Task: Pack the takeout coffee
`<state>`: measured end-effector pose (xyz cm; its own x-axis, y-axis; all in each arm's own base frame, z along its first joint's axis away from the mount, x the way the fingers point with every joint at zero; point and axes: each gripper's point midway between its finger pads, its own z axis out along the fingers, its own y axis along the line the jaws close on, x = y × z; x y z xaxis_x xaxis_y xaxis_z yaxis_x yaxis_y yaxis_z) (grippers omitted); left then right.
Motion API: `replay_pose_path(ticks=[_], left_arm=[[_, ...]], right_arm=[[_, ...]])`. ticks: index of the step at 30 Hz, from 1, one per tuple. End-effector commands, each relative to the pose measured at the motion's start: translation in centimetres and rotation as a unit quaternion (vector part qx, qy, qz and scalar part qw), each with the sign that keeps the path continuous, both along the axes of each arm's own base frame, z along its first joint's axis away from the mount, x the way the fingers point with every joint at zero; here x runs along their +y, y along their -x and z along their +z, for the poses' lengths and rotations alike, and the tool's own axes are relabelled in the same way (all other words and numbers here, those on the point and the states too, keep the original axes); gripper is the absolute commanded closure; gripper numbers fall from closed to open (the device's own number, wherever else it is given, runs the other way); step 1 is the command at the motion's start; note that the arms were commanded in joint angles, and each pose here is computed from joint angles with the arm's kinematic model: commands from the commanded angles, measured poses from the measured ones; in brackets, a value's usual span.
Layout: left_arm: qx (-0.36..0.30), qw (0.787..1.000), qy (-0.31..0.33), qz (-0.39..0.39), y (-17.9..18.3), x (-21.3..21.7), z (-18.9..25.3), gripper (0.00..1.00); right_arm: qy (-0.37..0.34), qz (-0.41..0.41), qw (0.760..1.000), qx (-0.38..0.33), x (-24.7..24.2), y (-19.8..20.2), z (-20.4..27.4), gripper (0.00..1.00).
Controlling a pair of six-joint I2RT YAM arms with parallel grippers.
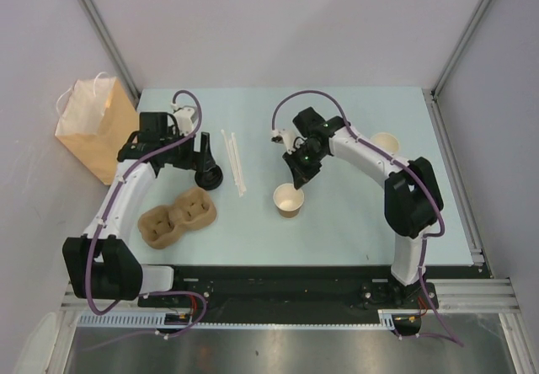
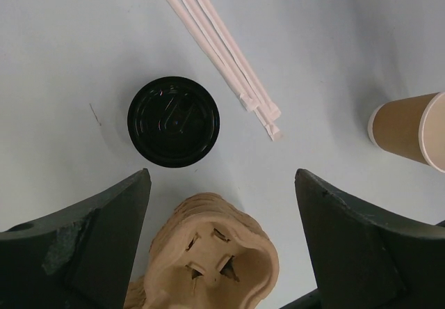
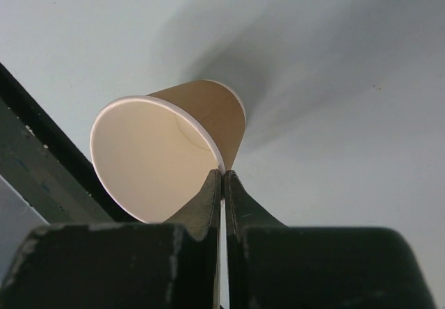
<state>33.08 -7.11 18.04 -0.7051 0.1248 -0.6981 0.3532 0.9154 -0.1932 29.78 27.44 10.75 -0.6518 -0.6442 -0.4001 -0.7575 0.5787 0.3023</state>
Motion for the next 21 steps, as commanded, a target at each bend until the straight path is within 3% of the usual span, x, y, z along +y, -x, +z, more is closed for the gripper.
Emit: replay_pose_path(ticks=[1,6,10,15,18,21], left_arm=[[-0.018,1.000,-0.006,-0.002,-0.7,0.2,-0.1,0.10],[-0.011,1.000,0.000,-0.002,-0.6,0.0,-0.7,0.11],[-0.005,1.000,0.000,-0.008,-0.6,-0.1,-1.1,0.13],[0.007,1.000,0.000,-0.026,-0.5,-0.4,-2.1,0.27],[0.016,0.999,-0.008,-0.031,-0.8,-0.3,-2.9,0.36],[0.023,0.999,-0.017,-0.040,-1.1,-0.5,-3.5,0.43]], right_arm=[[0.019,-0.005,0.999,-0.037,0.4,-1.0,-0.2,1.00],[0.023,0.000,0.999,-0.044,0.6,-0.6,-0.2,1.00],[0.024,0.003,0.999,-0.041,0.5,0.0,-0.2,0.77],[-0.007,0.012,0.999,-0.046,0.7,0.2,1.8,0.50],[-0.038,0.012,0.998,-0.056,0.6,-0.2,4.3,0.39],[-0.060,0.002,0.996,-0.070,0.0,-0.8,6.6,0.37]])
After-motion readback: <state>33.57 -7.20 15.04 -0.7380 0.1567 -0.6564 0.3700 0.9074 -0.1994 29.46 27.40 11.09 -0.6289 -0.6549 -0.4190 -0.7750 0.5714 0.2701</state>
